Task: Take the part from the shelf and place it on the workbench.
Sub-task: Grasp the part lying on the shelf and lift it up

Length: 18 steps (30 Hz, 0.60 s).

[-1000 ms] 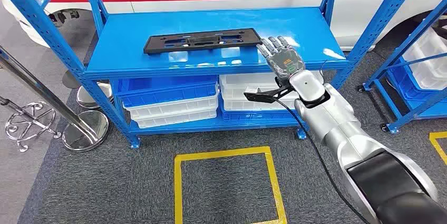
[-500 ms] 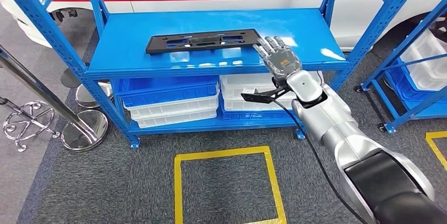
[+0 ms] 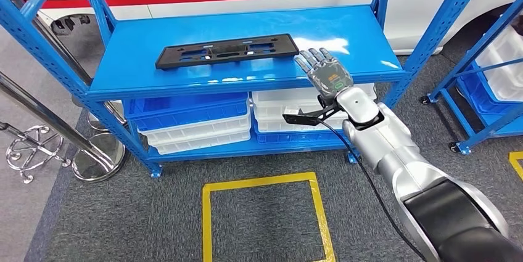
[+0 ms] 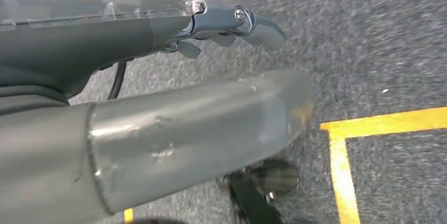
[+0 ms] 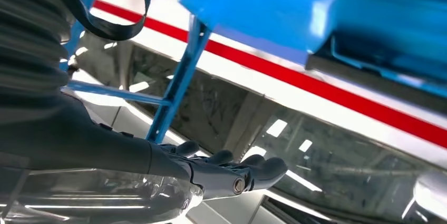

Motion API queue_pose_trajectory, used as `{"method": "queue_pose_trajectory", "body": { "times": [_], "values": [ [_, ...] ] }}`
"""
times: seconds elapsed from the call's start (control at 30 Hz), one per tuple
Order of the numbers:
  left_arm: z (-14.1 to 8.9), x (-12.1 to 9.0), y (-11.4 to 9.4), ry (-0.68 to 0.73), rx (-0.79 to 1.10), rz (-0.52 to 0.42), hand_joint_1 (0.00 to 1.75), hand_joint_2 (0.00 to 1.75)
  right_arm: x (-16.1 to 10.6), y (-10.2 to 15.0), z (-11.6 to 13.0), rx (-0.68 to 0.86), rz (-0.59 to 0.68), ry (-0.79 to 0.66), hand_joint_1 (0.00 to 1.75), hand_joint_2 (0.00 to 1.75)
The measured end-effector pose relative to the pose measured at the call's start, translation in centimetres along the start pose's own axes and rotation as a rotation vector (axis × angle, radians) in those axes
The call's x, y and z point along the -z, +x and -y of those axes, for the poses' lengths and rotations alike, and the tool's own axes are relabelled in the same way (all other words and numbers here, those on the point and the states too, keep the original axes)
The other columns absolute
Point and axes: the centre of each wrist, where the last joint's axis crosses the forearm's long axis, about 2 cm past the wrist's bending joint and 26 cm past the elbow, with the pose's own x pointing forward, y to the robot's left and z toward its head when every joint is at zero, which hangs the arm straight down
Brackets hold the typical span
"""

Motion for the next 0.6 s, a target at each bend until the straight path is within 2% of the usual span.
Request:
{"method": "queue_pose_trajectory", "body": {
  "times": [0.2, 0.47, 0.6],
  "values": [
    [-0.1, -0.1, -0.2, 0.004, -0.001, -0.005, 0.00, 0.00, -0.3, 1.2, -0.3, 0.057, 0.055, -0.002, 0.00, 1.75],
    [-0.1, 0.0, -0.1, 0.005, 0.000, -0.002, 0.00, 0.00, 0.1, 1.6, 0.8, 0.085, 0.076, -0.059, 0.00, 1.75],
    [-0.1, 0.0, 0.0, 0.003, 0.000, -0.001, 0.00, 0.00, -0.2, 1.9, 0.5, 0.091, 0.079, -0.054, 0.00, 1.75]
  ]
}}
